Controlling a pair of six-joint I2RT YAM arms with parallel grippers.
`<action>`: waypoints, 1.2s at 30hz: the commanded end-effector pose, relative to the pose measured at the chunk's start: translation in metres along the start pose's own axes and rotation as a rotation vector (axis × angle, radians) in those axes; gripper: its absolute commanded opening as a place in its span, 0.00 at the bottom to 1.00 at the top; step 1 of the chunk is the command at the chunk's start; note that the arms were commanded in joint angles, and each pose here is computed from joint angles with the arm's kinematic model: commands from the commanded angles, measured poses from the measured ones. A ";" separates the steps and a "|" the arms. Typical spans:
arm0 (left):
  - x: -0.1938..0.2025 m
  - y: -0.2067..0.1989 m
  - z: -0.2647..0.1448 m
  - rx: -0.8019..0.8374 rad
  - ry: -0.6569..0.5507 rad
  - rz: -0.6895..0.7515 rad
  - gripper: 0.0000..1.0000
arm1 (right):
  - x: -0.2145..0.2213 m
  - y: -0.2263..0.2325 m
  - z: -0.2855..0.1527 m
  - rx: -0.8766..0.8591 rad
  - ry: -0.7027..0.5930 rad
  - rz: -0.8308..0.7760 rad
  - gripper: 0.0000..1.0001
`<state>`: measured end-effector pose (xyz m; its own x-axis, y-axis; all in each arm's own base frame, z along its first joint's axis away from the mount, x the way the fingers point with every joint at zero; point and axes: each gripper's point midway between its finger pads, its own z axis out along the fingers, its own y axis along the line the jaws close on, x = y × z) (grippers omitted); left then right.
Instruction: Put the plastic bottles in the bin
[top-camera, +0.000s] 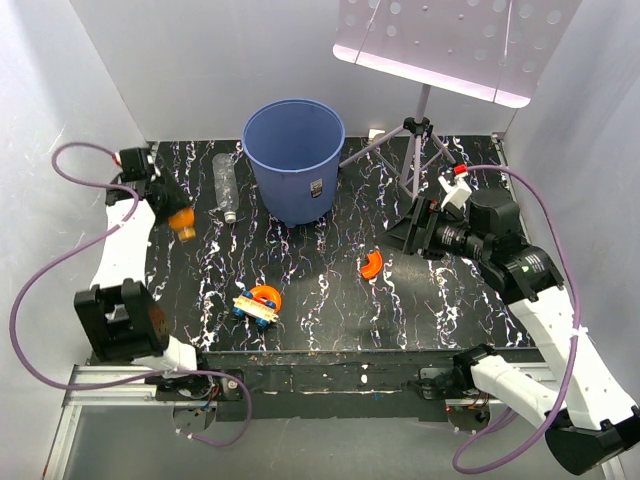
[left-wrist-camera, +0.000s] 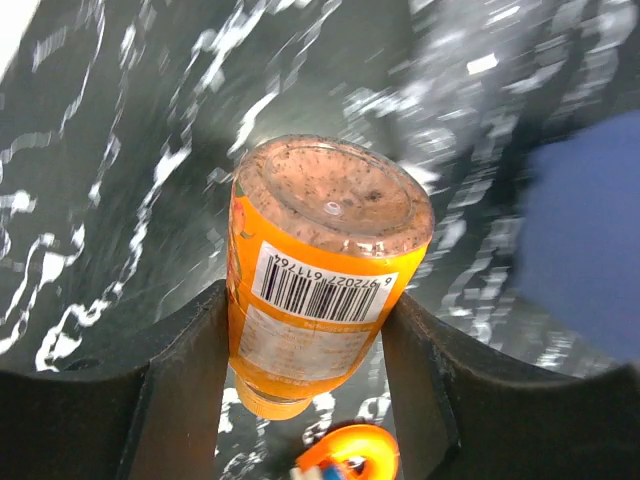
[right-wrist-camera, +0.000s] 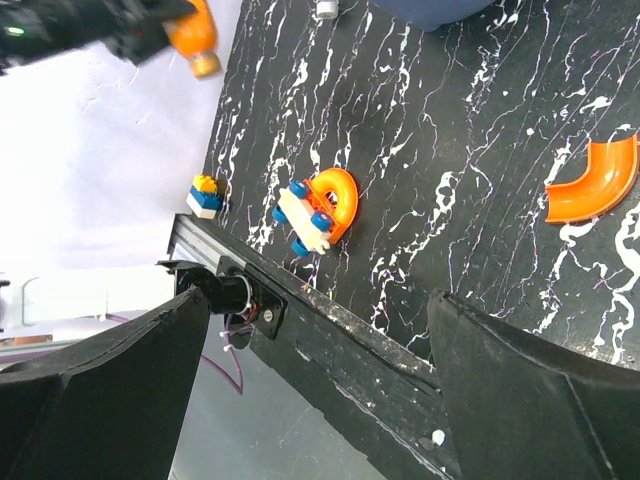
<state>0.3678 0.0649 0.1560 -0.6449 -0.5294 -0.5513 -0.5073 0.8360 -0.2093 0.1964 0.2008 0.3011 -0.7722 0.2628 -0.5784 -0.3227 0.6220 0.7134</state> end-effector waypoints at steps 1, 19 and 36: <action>-0.064 -0.094 -0.117 0.295 -0.301 0.082 0.00 | -0.003 0.005 -0.005 -0.025 -0.036 -0.033 0.95; -0.080 -0.336 -0.170 0.784 -0.343 0.198 0.04 | 0.008 -0.003 -0.026 0.026 -0.067 -0.024 0.95; -0.110 -0.240 -0.178 0.465 -0.507 0.180 0.98 | -0.001 -0.005 -0.004 0.034 -0.013 -0.023 0.95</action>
<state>0.4903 -0.1659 0.3819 -0.3995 -0.3481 -0.8481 0.0849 0.9071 -0.4122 0.1920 0.1900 0.2786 -0.7963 0.2605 -0.5459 -0.2515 0.6782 0.6905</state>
